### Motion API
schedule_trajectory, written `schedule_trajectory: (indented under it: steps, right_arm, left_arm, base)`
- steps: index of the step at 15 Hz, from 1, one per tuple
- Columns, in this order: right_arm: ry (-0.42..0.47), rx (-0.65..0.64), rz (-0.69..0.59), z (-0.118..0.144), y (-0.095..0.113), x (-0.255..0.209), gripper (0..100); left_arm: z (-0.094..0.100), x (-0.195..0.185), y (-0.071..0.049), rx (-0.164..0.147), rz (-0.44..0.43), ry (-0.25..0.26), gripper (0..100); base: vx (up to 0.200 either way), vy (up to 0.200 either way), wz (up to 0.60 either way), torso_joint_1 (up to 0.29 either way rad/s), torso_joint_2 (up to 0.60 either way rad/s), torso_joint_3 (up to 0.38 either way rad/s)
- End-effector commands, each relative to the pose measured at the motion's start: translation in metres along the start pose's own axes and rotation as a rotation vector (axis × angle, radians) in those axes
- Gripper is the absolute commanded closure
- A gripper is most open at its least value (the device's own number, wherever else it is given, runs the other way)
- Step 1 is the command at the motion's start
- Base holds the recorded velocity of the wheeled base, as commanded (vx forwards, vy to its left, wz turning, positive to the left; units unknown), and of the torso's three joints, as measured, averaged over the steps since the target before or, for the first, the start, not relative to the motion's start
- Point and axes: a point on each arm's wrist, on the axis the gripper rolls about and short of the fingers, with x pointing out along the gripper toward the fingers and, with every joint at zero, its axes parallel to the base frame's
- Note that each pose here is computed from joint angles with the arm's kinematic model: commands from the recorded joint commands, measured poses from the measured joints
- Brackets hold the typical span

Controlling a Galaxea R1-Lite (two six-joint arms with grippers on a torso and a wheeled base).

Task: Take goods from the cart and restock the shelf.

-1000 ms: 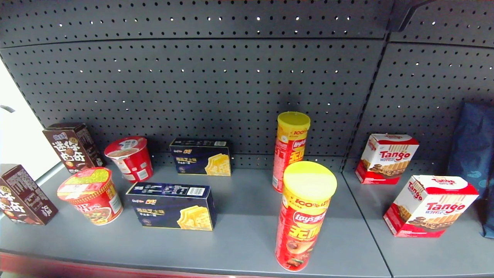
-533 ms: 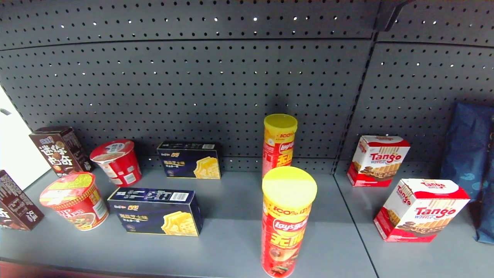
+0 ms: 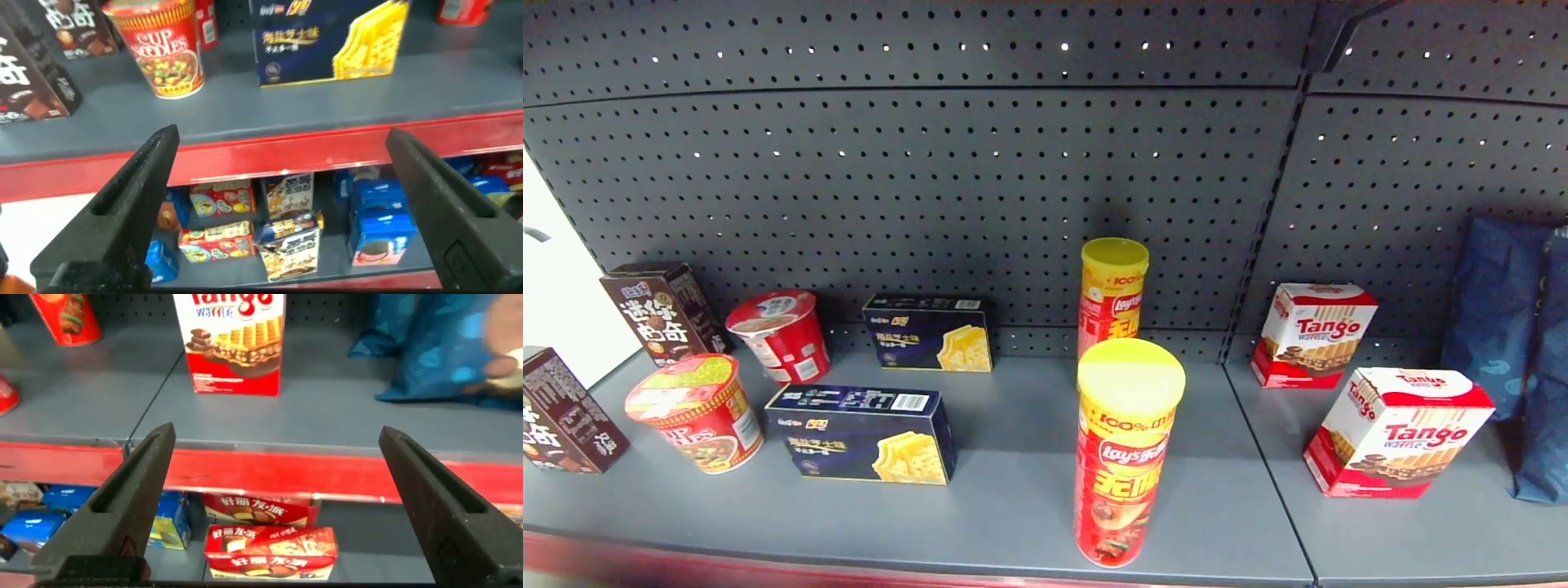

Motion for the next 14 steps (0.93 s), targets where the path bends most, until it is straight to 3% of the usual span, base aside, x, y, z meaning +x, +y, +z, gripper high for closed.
schedule_trajectory:
  steps: [1,4,6,14]
  right_arm:
    - [0.000,0.000,0.000,0.0000,0.0000,0.0000,0]
    - [0.000,0.000,0.002,0.0000,0.0000,0.0000,0]
    - [0.000,-0.001,0.002,0.0000,0.0000,0.0000,0]
    - [0.000,-0.001,0.002,0.0000,0.0000,0.0000,0]
  left_arm:
    - [0.0000,0.0002,0.0000,-0.001,-0.001,0.002,0]
    - [0.0005,0.0001,0.0000,0.000,0.000,0.001,0]
    - [0.0000,0.0002,0.0000,0.000,-0.001,0.002,0]
    - [0.0000,0.0002,0.0000,-0.003,0.001,0.002,0]
  base:
    - [0.000,0.000,0.00,0.000,0.00,0.000]
    - [0.000,0.000,0.00,0.000,0.00,0.000]
    - [0.000,0.000,-0.60,0.007,0.00,0.007]
    - [0.000,0.000,0.00,0.000,0.00,0.000]
